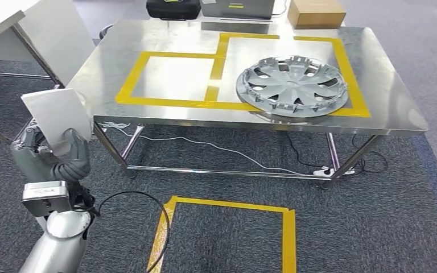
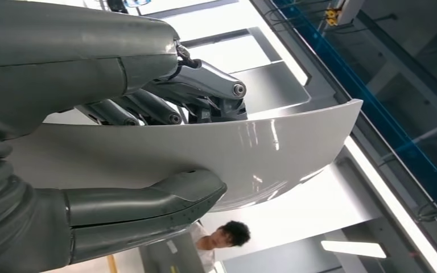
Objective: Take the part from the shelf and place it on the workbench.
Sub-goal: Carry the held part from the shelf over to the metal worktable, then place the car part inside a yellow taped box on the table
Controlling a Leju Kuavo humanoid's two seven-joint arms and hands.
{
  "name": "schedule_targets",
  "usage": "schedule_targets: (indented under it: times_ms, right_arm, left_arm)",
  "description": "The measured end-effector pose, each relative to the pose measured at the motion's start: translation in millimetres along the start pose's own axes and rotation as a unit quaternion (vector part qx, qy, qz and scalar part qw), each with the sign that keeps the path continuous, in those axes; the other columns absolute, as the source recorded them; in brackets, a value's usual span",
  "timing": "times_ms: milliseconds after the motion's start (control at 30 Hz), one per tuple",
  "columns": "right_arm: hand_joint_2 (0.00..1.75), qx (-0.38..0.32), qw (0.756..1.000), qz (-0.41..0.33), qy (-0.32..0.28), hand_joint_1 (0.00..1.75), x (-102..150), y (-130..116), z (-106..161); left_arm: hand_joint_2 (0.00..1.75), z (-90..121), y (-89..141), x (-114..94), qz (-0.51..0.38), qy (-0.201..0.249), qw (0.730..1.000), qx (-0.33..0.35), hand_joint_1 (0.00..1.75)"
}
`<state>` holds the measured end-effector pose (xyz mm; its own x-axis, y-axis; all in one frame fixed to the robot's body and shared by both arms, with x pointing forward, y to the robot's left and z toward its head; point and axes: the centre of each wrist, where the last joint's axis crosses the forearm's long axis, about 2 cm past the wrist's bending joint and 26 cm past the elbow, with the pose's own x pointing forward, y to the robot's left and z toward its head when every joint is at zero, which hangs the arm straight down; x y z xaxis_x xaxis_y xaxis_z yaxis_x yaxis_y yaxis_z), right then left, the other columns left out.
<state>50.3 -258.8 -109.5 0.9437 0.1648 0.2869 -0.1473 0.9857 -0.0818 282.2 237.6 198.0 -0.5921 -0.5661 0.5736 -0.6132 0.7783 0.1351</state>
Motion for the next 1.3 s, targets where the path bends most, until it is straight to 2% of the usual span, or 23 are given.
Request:
schedule_targets:
  times_ms: [800,1100,1300]
  right_arm:
    - [0.0,0.002,1.0,0.002,0.005,0.0,-5.7,0.4,1.0]
    - [0.0,0.002,1.0,0.002,0.0,0.0,0.1,0.3,0.0]
    - [0.0,0.003,1.0,0.002,0.006,0.0,-6.8,1.1,1.2]
  left_arm:
    - [1.75,3.9,-2.0,-0.7,0.005,0.002,1.0,-0.019,1.75]
    - [1.75,3.1,-2.1,-0.9,0.005,0.003,1.0,-0.02,1.75]
    - [1.75,5.6,-1.5,-1.3,0.005,0.006,1.0,-0.022,1.75]
